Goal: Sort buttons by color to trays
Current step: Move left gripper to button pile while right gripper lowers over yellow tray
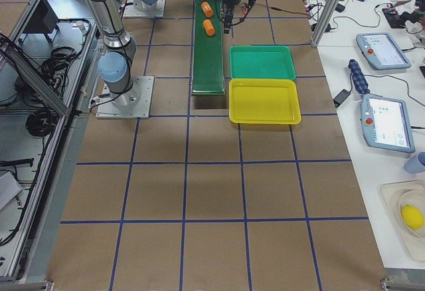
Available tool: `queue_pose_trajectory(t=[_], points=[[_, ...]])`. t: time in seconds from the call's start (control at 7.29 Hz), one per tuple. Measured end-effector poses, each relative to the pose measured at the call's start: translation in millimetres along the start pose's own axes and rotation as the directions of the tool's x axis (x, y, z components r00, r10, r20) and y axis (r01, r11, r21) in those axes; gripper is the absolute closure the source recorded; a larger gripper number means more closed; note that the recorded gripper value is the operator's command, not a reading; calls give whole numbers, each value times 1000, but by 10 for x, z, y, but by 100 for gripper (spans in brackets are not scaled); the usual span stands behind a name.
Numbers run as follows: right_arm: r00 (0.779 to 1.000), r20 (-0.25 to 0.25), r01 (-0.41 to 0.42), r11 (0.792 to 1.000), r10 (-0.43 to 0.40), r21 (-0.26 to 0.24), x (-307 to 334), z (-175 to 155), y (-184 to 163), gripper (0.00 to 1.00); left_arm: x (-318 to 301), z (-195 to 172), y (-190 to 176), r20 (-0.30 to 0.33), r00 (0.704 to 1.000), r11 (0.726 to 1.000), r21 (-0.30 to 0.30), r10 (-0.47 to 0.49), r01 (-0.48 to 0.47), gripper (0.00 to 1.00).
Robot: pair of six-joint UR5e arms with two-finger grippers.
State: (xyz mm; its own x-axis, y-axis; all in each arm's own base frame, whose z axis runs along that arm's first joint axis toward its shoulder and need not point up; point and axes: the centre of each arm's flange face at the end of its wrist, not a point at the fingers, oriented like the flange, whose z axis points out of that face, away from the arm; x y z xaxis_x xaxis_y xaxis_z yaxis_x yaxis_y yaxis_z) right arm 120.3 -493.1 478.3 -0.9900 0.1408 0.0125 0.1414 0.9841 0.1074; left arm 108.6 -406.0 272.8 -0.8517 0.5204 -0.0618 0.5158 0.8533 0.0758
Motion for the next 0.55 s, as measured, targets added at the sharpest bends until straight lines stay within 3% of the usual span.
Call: queue_pose_trajectory(t=[0.27,0.55], points=[[999,-5,49,996,-49,-72,-66,102,61,0,-145,412,469,-51,988,989,-27,-148,146,0],[987,-22,156,987,-157,-40,-207,153,48,0,-58,728,591,-46,971,972,-24,-235,234,5]])
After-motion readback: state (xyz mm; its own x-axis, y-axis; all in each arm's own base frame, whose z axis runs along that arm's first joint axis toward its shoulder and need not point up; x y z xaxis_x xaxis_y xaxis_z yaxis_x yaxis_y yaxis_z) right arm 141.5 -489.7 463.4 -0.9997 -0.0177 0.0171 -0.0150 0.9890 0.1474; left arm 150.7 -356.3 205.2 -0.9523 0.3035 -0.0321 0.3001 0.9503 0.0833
